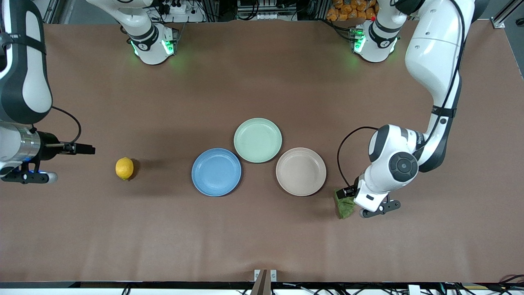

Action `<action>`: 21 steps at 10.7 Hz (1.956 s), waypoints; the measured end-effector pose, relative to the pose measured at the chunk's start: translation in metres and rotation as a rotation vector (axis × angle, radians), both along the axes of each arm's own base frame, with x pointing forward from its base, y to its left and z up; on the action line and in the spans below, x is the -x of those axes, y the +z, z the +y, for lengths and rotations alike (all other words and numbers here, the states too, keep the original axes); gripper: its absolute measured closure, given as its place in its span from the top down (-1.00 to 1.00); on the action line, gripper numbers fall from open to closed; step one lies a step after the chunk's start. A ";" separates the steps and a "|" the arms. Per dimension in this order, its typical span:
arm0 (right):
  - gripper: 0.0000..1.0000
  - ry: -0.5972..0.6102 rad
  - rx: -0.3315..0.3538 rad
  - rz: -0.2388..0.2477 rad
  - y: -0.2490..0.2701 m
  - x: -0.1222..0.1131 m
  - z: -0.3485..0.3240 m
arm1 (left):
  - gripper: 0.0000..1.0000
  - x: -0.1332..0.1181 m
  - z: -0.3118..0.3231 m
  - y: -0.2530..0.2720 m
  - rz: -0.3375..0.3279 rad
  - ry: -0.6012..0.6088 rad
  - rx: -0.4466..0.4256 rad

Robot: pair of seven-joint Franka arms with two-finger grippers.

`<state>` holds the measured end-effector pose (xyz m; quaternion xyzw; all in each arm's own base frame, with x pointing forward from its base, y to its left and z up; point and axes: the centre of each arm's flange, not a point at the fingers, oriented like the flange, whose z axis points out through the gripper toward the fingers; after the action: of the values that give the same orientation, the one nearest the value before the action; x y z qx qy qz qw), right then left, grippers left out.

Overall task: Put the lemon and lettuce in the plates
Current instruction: 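Grasp the lemon with the right gripper while the left gripper grasps the lettuce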

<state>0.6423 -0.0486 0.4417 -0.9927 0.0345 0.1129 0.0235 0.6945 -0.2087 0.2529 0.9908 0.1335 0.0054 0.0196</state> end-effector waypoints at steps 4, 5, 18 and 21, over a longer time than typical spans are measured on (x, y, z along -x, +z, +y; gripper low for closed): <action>1.00 0.008 0.005 -0.067 -0.056 -0.002 -0.003 | 1.00 -0.006 -0.005 -0.030 -0.062 0.034 0.004; 1.00 0.019 0.005 -0.090 -0.070 0.000 -0.003 | 1.00 -0.007 -0.006 -0.037 -0.073 0.042 0.009; 1.00 0.038 0.020 -0.170 -0.210 0.017 -0.004 | -0.53 -0.007 -0.003 -0.070 -0.071 0.102 0.010; 1.00 0.039 0.023 -0.191 -0.232 0.032 -0.001 | -0.87 -0.008 -0.006 -0.065 -0.078 0.099 0.013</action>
<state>0.6107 -0.0498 0.2099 -0.9997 0.0139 0.0176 0.0131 0.7024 -0.2142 0.1876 0.9819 0.1817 0.0442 0.0311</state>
